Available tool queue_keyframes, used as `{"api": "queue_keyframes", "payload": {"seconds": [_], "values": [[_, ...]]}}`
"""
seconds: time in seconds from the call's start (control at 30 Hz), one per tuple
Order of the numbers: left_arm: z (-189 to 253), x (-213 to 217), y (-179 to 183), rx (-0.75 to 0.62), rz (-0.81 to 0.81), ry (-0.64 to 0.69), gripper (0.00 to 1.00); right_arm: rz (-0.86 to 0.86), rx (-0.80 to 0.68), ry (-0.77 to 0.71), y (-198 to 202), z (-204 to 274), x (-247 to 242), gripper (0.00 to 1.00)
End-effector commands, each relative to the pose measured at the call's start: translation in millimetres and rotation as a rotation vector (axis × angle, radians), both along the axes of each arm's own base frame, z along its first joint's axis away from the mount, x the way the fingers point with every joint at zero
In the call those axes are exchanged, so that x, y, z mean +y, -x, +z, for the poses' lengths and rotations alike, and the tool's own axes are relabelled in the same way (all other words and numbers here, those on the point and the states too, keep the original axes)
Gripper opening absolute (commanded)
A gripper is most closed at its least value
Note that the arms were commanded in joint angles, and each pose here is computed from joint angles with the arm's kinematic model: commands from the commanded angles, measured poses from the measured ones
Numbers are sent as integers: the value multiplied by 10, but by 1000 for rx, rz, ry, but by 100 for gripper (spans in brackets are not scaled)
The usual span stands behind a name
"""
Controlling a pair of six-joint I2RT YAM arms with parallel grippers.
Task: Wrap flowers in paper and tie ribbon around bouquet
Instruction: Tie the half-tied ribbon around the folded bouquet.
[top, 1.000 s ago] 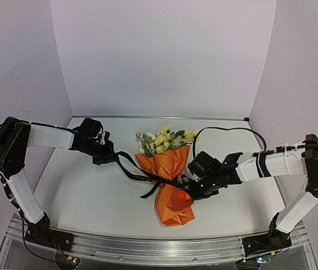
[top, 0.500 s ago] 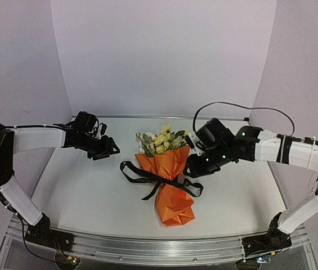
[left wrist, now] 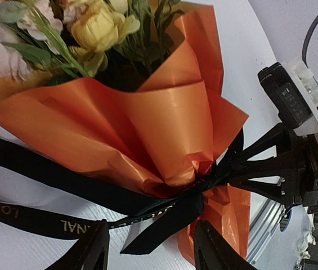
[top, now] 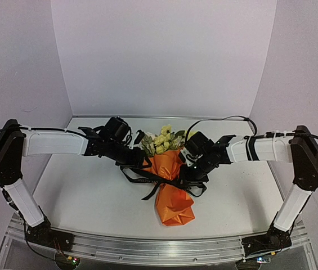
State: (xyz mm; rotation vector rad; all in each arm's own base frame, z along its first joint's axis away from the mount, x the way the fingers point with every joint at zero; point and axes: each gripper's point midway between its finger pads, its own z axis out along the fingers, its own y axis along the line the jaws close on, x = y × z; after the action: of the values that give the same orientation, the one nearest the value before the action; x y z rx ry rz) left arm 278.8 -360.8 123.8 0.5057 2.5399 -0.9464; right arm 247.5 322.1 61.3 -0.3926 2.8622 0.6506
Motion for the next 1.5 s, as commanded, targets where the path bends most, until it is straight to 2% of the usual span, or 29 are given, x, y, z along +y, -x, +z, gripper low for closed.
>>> {"api": "queue_keyframes", "payload": {"seconds": [0.0,0.17,0.37,0.53,0.67,1.0,1.27,1.47], "values": [[94,-197,64,-19,-79,47,53,-62,-7,-63,58,28,-32,28],[58,-285,142,-19,-128,43,52,-97,-84,-63,-36,186,-97,31],[46,-282,160,-49,-151,23,46,-156,-155,-90,-295,398,-67,35],[36,-328,174,-58,-182,13,43,-174,-96,-142,-448,352,65,39],[21,-351,197,-52,-201,13,43,-182,-48,-252,-554,325,219,40],[148,-789,411,-120,-362,44,36,-147,-22,-348,-490,227,250,40],[-92,-1005,479,-79,-420,34,23,-150,-5,-403,-492,183,239,40],[-364,-956,443,-36,-385,-35,12,-164,1,-410,-520,157,188,40]]}}
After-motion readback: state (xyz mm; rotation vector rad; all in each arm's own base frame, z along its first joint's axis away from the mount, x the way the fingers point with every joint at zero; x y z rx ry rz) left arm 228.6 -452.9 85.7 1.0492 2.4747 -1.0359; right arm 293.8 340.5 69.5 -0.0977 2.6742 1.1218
